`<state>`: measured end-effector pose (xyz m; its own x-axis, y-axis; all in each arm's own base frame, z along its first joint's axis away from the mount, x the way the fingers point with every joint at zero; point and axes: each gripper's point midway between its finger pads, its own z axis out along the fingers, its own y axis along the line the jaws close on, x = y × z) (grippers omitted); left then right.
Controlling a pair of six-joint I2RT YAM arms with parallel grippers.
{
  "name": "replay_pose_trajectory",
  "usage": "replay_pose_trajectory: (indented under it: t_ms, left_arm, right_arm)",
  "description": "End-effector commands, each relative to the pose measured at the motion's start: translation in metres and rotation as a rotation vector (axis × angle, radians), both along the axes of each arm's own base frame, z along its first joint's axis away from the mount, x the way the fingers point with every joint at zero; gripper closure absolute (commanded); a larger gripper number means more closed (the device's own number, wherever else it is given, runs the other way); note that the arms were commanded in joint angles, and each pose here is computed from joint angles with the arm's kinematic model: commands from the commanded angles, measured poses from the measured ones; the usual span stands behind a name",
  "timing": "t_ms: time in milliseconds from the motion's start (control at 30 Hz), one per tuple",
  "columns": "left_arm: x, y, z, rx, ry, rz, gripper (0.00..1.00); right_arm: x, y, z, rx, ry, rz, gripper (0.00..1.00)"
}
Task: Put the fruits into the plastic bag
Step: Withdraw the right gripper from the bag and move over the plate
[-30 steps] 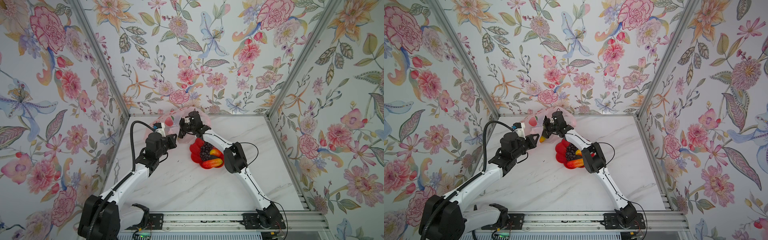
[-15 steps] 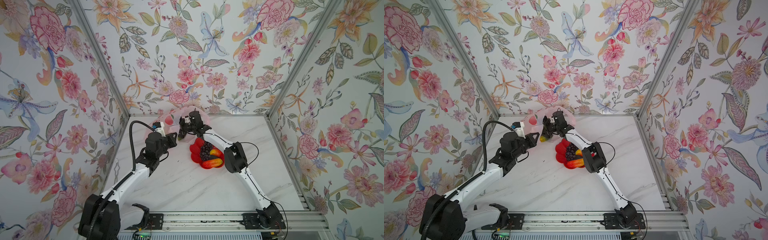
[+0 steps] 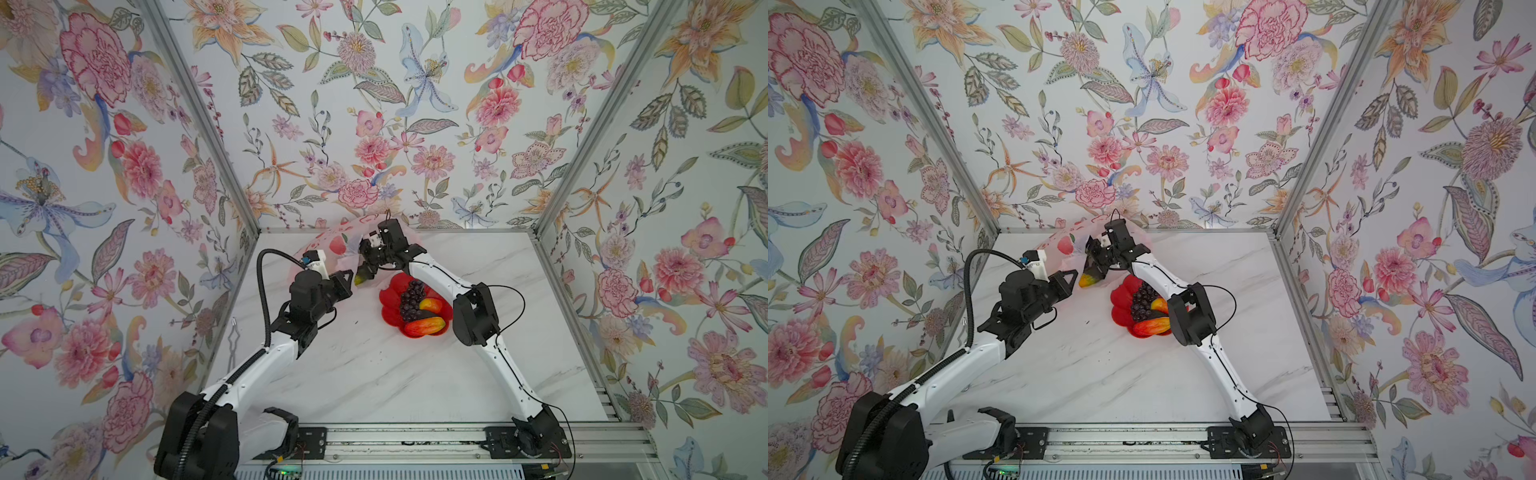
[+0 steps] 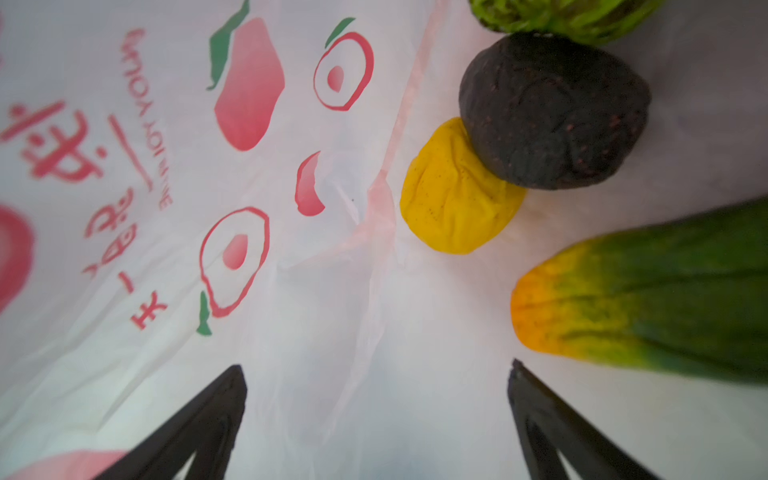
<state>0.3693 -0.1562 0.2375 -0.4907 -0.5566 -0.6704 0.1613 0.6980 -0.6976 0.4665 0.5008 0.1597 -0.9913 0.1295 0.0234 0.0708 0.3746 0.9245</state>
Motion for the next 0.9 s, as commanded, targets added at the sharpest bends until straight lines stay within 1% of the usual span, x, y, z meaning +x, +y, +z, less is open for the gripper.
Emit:
replay_pose_trajectory:
  t_ms: [0, 233, 400, 500, 600, 700, 733, 867]
  left_arm:
    - [-0.005, 0.010, 0.010, -0.031, -0.020, 0.018, 1.00]
    - [-0.010, 0.022, 0.004, -0.059, -0.007, 0.038, 1.00]
    - [-0.012, 0.021, -0.001, -0.075, -0.002, 0.026, 1.00]
    - [-0.012, 0.021, -0.002, -0.086, -0.005, 0.030, 1.00]
    - [-0.010, 0.021, -0.004, -0.081, -0.001, 0.026, 1.00]
    - [-0.007, 0.020, -0.005, -0.081, 0.004, 0.016, 1.00]
    - [-0.006, 0.018, -0.005, -0.083, 0.003, 0.009, 1.00]
    - [-0.003, 0.016, -0.004, -0.085, 0.005, -0.001, 1.00]
  right_arm:
    - [-0.019, -0.019, 0.044, -0.070, -0.110, 0.041, 0.01]
    - [-0.052, -0.058, 0.041, -0.288, -0.156, 0.077, 0.01]
    - [-0.077, -0.087, 0.055, -0.413, -0.215, 0.114, 0.01]
    - [-0.091, -0.112, 0.063, -0.495, -0.240, 0.119, 0.01]
    - [-0.103, -0.148, 0.067, -0.606, -0.255, 0.116, 0.01]
    - [-0.124, -0.184, 0.063, -0.738, -0.243, 0.136, 0.01]
    - [-0.121, -0.206, 0.060, -0.783, -0.225, 0.125, 0.01]
    - [-0.151, -0.247, 0.039, -0.933, -0.144, 0.215, 0.01]
